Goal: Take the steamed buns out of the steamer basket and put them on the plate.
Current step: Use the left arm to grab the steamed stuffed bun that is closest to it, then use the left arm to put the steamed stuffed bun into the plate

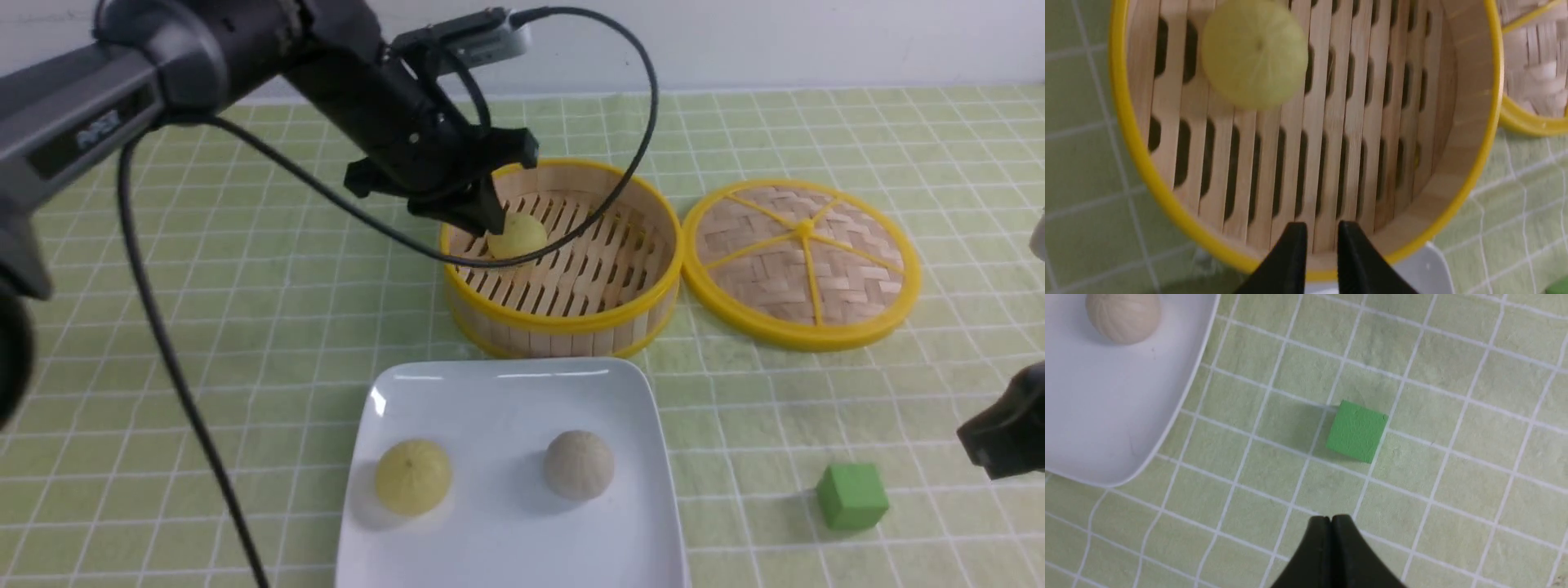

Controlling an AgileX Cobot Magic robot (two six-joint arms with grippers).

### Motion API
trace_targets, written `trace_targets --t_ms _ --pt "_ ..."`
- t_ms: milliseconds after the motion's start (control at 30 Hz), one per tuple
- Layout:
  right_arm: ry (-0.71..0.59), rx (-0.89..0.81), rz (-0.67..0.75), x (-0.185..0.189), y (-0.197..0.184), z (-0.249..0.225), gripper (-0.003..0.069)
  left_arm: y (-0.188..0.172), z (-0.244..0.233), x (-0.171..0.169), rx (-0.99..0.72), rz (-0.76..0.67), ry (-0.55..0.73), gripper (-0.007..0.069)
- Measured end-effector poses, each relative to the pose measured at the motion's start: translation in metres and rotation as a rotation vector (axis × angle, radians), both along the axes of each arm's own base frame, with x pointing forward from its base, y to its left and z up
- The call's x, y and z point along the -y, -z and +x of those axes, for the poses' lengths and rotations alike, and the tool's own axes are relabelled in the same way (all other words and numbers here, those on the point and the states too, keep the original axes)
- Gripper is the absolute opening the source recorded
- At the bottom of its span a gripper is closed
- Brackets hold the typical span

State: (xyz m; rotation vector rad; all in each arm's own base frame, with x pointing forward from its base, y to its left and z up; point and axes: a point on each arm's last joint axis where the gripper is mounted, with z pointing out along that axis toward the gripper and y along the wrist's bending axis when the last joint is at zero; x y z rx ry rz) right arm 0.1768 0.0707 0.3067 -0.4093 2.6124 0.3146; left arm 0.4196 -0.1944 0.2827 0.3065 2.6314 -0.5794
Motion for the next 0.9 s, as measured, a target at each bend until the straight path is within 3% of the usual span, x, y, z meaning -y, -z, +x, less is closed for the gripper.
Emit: trace_targets --t_ms 233,400,567,633,767,800,900 --pt "0.004 0.022 0.007 0.0 -0.001 0.002 -0.0009 0.02 0.036 0.022 0.099 0.097 0.032 0.0415" --pt "0.006 0.032 0.01 -0.001 -0.001 0.003 -0.0006 0.042 0.051 0.021 0.147 0.185 0.031 0.044" --pt "0.009 0.039 0.012 -0.001 -0.001 0.003 -0.0001 0.063 0.06 0.025 0.159 0.17 0.02 0.0435" --pt "0.009 0.039 0.012 -0.001 -0.001 0.003 0.0 0.07 0.061 0.026 0.146 0.167 0.013 0.0394" --pt "0.008 0.036 0.011 -0.001 -0.001 0.003 0.0001 0.082 0.064 0.028 0.109 0.152 -0.027 0.0185" --pt "0.008 0.036 0.011 -0.001 -0.001 0.003 0.0003 0.083 0.064 0.028 0.105 0.148 -0.035 0.0093" --pt "0.007 0.03 0.009 0.0 -0.001 0.003 0.0005 0.071 0.061 0.027 0.096 0.127 -0.044 0.003"
